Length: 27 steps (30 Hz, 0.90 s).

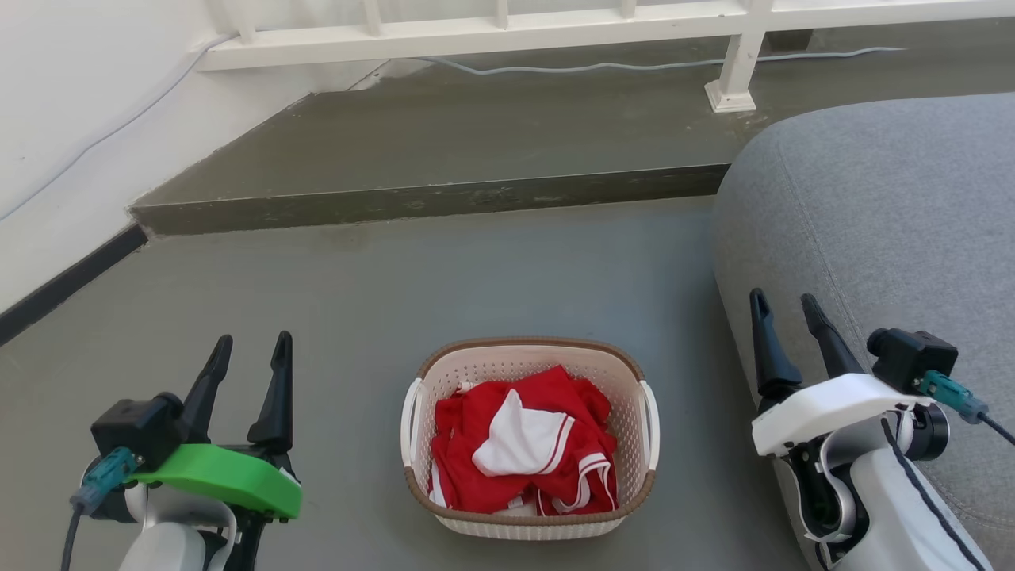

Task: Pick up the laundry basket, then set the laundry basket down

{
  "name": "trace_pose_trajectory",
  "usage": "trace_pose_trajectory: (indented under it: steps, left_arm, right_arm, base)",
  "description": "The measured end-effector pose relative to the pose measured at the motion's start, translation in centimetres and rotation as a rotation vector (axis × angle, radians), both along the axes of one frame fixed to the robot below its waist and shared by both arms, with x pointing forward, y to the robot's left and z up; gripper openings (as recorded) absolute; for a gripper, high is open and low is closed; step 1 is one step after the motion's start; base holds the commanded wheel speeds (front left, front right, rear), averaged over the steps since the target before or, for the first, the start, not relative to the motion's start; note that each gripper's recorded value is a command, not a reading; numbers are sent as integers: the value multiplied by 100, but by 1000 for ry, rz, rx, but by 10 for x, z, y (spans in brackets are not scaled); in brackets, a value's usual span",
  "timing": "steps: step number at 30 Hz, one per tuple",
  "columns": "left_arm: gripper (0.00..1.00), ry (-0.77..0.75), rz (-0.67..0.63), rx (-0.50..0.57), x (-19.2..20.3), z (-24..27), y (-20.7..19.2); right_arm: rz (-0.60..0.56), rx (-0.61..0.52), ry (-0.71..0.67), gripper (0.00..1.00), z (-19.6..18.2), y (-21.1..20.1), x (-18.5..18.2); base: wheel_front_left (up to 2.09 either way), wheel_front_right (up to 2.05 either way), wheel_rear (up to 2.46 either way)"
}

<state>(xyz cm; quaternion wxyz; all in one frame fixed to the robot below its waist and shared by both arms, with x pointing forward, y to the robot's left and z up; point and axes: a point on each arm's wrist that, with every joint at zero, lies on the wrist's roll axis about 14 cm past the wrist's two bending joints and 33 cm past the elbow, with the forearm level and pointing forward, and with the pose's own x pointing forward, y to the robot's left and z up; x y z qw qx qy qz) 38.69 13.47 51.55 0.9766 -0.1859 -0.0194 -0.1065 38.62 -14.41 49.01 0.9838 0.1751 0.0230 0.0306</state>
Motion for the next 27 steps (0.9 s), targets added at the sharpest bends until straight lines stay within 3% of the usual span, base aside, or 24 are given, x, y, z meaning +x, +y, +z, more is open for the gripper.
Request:
trace_pose_trajectory:
  steps: [14,27]
  left_arm:
    - [100,-88,-33,166,1,9,-11]
    - [100,-84,-40,157,2,7,-14]
  right_arm:
    - [27,-176,-85,100,12,12,3]
    - [22,-170,-79,100,10,13,3]
  base:
    - [0,0,0]
    - [0,0,0]
